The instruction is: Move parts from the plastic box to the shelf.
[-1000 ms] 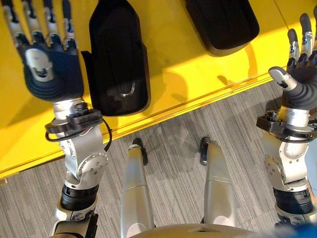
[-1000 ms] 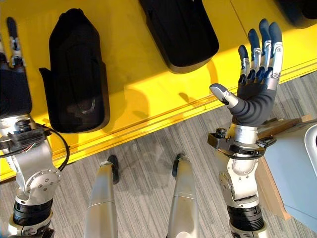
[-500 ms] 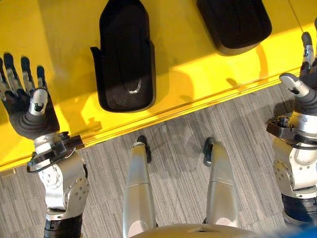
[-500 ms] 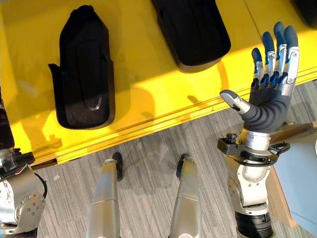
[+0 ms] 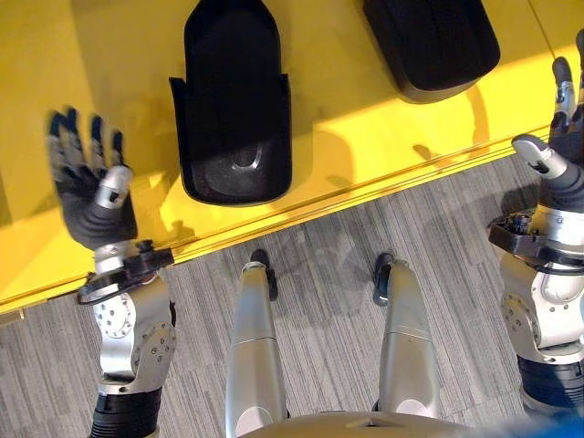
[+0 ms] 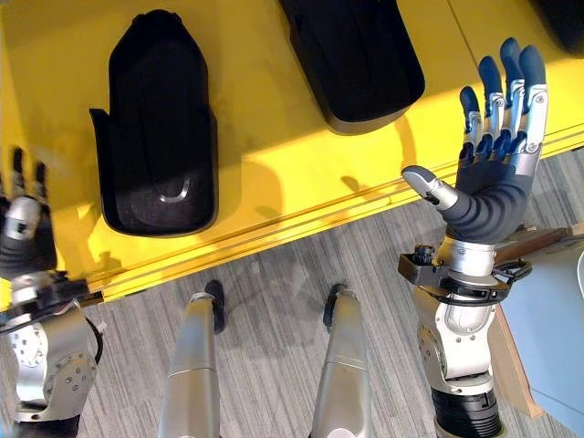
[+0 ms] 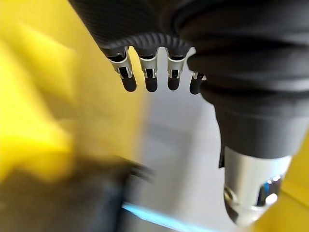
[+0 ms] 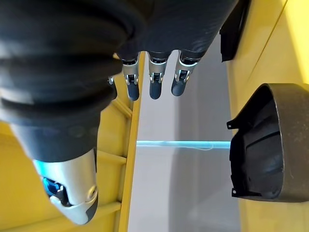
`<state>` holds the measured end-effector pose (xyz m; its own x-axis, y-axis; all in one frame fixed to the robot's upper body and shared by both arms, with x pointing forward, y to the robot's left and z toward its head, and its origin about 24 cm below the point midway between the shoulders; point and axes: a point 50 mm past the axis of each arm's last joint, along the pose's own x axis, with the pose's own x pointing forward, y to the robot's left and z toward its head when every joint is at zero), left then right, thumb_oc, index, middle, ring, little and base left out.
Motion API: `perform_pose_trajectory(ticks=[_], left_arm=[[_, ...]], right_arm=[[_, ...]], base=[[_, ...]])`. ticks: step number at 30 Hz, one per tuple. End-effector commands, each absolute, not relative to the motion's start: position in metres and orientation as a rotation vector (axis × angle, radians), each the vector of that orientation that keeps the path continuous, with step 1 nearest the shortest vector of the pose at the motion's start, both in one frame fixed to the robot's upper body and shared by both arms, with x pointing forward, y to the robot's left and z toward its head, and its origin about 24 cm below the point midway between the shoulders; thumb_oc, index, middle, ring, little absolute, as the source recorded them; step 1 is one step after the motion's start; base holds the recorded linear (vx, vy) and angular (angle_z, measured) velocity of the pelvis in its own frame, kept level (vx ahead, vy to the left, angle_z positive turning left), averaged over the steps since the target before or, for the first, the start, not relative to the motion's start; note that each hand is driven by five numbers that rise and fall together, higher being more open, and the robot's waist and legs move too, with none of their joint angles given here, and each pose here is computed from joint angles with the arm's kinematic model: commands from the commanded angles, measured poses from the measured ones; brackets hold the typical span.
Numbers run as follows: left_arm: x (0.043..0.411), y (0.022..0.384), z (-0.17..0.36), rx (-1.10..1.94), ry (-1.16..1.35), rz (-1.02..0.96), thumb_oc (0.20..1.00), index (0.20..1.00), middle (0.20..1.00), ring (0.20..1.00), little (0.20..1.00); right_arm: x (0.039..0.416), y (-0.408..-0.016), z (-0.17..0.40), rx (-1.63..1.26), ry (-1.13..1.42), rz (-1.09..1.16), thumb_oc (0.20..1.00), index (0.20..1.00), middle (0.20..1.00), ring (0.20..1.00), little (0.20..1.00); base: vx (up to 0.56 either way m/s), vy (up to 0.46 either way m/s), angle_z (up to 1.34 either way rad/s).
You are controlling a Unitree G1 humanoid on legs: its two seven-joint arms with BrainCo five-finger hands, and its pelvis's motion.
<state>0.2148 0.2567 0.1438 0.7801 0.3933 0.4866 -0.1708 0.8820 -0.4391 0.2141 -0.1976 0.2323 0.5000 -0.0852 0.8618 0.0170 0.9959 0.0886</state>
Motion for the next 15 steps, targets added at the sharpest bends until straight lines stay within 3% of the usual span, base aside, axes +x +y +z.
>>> perform_pose_trajectory(ticks=[1,15], left_arm=[[0.215,0.252,0.157,-0.302,-0.652,0.249,1.000,1.000,1.000,1.000,1.000],[0.228,0.250,0.126,-0.309,-0.500,0.281,1.000,1.000,1.000,1.000,1.000]], right_arm=[[0.198,-0.198,0.247,0.121,-1.190,-0.061,1.000,1.000,1.000,1.000,1.000],[0.200,-0.198,0.245,0.134,-1.175,-0.085,1.000,1.000,1.000,1.000,1.000]], base=[[0.00,0.000,0.00],[0.00,0.000,0.00]])
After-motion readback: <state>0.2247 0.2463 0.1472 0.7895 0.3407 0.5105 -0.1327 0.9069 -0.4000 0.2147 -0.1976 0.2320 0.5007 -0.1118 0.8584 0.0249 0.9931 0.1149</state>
